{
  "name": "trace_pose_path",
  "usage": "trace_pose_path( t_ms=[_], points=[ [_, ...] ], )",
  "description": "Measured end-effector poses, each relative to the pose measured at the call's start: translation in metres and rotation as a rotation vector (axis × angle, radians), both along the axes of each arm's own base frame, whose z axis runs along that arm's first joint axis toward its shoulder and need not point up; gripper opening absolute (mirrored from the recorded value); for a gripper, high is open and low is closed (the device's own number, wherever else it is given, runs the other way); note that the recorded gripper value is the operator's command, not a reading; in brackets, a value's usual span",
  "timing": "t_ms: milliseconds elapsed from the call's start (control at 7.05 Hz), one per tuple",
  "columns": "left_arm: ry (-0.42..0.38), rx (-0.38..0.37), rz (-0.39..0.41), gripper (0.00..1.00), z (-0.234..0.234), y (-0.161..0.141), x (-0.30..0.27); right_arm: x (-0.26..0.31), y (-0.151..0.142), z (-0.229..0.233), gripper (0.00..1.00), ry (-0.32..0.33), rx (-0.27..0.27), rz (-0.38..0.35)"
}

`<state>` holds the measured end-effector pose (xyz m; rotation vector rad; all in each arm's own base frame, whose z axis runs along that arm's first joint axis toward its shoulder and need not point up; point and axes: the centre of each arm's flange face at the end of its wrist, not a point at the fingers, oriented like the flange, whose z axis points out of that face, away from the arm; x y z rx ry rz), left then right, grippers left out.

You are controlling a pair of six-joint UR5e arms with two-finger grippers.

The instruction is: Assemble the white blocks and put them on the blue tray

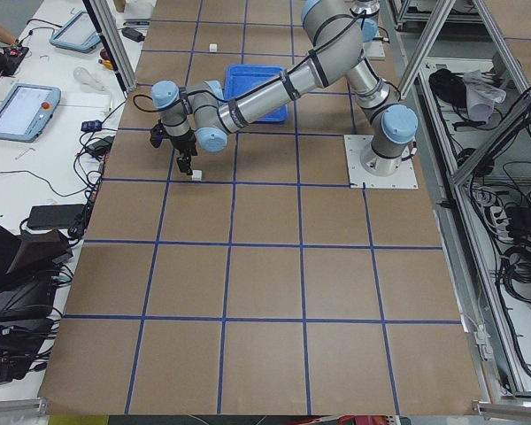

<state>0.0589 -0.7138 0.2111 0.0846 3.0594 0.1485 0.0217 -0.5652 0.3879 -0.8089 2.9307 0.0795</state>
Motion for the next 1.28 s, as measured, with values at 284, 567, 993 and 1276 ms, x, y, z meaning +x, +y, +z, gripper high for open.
trace_pose_path(
  t_ms=[284,567,993,1276],
  points=[
    [0.003,0.022,0.002,0.77,-0.016,0.001,0.001,-0.036,-0.012,-0.014,1.00,-0.124,-0.031,0.131],
    [0.005,0.031,0.002,0.72,-0.022,0.001,0.001,-0.057,-0.030,-0.038,1.00,-0.174,-0.086,0.376],
    [-0.009,0.043,0.002,0.55,-0.027,0.003,0.003,-0.063,-0.059,-0.074,1.00,-0.223,-0.194,0.672],
    [-0.012,0.046,0.003,0.34,-0.027,0.003,0.005,-0.064,-0.072,-0.101,1.00,-0.255,-0.231,0.768]
  ],
)
